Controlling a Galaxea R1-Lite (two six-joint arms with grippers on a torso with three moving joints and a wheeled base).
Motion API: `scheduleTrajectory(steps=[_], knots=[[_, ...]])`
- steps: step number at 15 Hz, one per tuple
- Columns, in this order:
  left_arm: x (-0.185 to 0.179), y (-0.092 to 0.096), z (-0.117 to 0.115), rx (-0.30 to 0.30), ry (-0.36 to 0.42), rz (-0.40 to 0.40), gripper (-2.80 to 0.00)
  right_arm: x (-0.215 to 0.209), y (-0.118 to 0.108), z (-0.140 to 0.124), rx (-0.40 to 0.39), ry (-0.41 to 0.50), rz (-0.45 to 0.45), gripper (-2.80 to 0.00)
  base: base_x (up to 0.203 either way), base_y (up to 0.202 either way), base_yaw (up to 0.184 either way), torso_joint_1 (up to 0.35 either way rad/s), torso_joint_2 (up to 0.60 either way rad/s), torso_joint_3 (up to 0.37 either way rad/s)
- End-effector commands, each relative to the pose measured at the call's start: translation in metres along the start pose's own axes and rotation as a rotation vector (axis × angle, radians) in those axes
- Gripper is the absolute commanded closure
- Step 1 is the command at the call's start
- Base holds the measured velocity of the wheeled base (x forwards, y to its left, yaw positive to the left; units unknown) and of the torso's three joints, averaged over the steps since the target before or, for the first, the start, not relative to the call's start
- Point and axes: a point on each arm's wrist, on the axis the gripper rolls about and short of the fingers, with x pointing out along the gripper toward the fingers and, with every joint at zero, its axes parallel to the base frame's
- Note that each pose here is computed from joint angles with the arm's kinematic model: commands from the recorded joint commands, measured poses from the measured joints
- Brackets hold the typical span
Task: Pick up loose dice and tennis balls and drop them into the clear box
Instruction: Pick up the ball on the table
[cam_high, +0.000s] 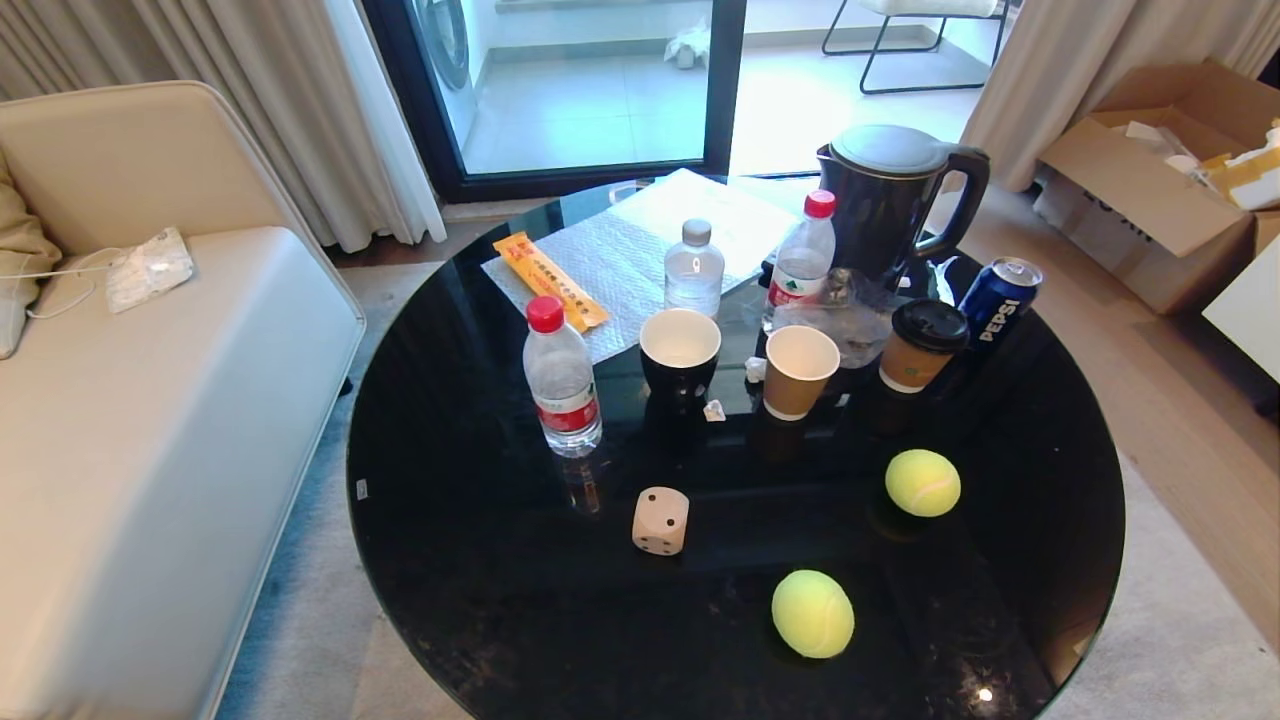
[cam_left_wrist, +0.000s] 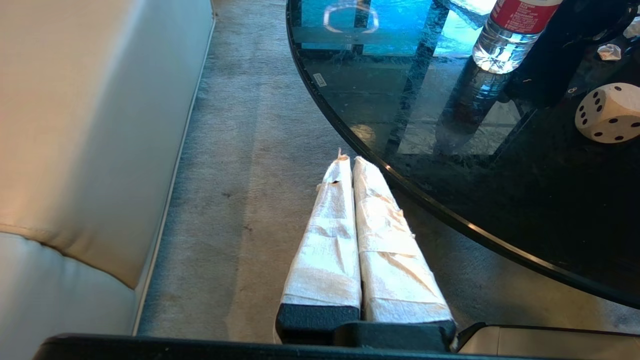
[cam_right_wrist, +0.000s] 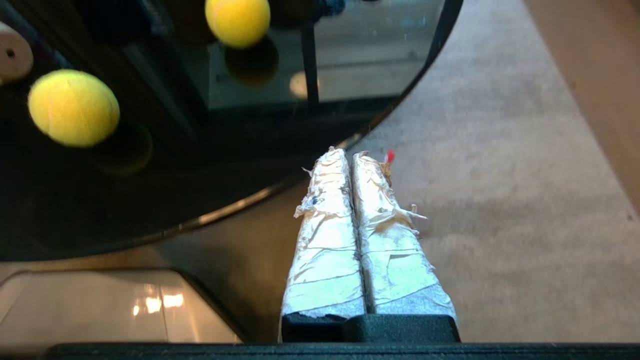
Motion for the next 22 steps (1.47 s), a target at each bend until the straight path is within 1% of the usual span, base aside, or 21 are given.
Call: scheduleTrajectory(steps=[1, 3, 5, 8, 10, 12, 14, 15, 16, 17, 18, 20, 21, 22], knots=[[0.000, 0.000, 0.000, -0.003, 0.000, 0.001, 0.00, -0.003, 0.000, 0.014, 0.000, -0.031, -0.002, 0.00, 0.000, 0.000, 0.000, 0.000, 0.00, 0.000], [0.000, 0.000, 0.000, -0.003, 0.000, 0.004, 0.00, -0.003, 0.000, 0.048, 0.006, -0.023, -0.012, 0.00, 0.000, 0.000, 0.000, 0.000, 0.00, 0.000], [0.000, 0.000, 0.000, -0.005, 0.000, 0.005, 0.00, 0.009, 0.000, 0.085, 0.009, 0.027, -0.016, 0.00, 0.000, 0.000, 0.000, 0.000, 0.00, 0.000], [0.000, 0.000, 0.000, -0.005, 0.000, 0.004, 0.00, 0.050, 0.000, 0.125, 0.007, 0.171, -0.015, 0.00, 0.000, 0.000, 0.000, 0.000, 0.00, 0.000], [0.000, 0.000, 0.000, -0.005, 0.000, 0.005, 0.00, 0.084, 0.002, 0.140, 0.010, 0.277, 0.005, 0.00, 0.000, 0.000, 0.000, 0.000, 0.00, 0.000], [0.000, 0.000, 0.000, -0.006, 0.000, 0.005, 0.00, 0.118, 0.006, 0.146, 0.047, 0.377, 0.035, 0.00, 0.000, 0.000, 0.000, 0.000, 0.00, 0.000], [0.000, 0.000, 0.000, -0.005, 0.000, 0.003, 0.00, 0.156, 0.011, 0.144, 0.091, 0.488, 0.053, 0.00, 0.000, 0.000, 0.000, 0.000, 0.00, 0.000], [0.000, 0.000, 0.000, -0.006, 0.000, 0.003, 0.00, 0.174, 0.016, 0.140, 0.130, 0.538, 0.058, 0.00, 0.000, 0.000, 0.000, 0.000, 0.00, 0.000], [0.000, 0.000, 0.000, -0.006, 0.000, 0.004, 0.00, 0.191, 0.022, 0.135, 0.179, 0.565, 0.063, 0.00, 0.000, 0.000, 0.000, 0.000, 0.00, 0.000], [0.000, 0.000, 0.000, -0.006, 0.000, 0.005, 0.00, 0.208, 0.027, 0.131, 0.219, 0.565, 0.063, 0.00, 0.000, 0.000, 0.000, 0.000, 0.00, 0.000], [0.000, 0.000, 0.000, -0.006, 0.000, 0.005, 0.00, 0.224, 0.030, 0.125, 0.238, 0.563, 0.057, 0.00, 0.000, 0.000, 0.000, 0.000, 0.00, 0.000], [0.000, 0.000, 0.000, -0.006, 0.000, 0.003, 0.00, 0.256, 0.036, 0.112, 0.249, 0.540, 0.028, 0.00, 0.000, 0.000, 0.000, 0.000, 0.00, 0.000], [0.000, 0.000, 0.000, -0.006, 0.000, 0.004, 0.00, 0.269, 0.038, 0.103, 0.243, 0.547, 0.016, 0.00, 0.000, 0.000, 0.000, 0.000, 0.00, 0.000], [0.000, 0.000, 0.000, -0.006, 0.000, 0.004, 0.00, 0.280, 0.039, 0.099, 0.240, 0.531, -0.003, 0.00, 0.000, 0.000, 0.000, 0.000, 0.00, 0.000]])
